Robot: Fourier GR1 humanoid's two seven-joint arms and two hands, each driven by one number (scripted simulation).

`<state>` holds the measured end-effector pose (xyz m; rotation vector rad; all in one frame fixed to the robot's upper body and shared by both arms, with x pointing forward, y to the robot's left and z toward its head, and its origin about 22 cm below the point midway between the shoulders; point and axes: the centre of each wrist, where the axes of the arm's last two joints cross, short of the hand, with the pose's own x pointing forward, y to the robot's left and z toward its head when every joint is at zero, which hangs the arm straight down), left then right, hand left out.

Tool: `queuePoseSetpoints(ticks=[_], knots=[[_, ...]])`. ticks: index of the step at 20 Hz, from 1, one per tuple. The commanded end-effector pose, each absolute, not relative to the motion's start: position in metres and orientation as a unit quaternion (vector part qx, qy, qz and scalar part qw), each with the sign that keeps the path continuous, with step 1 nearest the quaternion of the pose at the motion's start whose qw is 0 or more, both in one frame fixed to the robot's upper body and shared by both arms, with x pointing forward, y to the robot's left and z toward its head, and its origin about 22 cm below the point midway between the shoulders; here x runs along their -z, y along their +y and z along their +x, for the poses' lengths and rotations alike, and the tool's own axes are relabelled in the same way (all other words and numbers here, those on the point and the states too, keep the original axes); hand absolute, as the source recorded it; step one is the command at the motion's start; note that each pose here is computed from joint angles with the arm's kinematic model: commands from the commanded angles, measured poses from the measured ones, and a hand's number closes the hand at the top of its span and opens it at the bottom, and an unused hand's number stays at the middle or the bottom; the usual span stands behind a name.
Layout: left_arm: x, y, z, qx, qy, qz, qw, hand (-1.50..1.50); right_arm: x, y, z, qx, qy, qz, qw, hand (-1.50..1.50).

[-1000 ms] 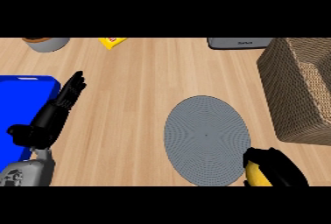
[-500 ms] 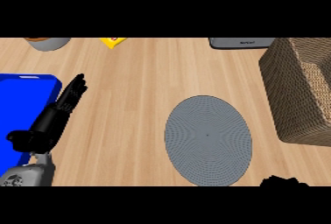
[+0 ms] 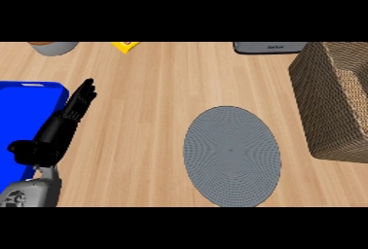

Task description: Pick the lemon from the placemat and place it in the basket

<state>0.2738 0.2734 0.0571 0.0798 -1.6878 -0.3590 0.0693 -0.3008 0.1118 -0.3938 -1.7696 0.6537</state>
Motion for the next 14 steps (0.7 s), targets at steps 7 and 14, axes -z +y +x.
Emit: queuePoseSetpoints(ticks=[7, 14], knots=[[-0.067, 0.266, 0.275, 0.169, -0.749, 0.020, 0.640, 0.00, -0.193, -0.327, 0.072, -0.232, -0.755, -0.284, 0.544, 1.50], [-0.069, 0.268, 0.286, 0.173, -0.745, 0.017, 0.644, 0.00, -0.225, -0.340, 0.143, -0.181, -0.747, -0.317, 0.555, 1.50]])
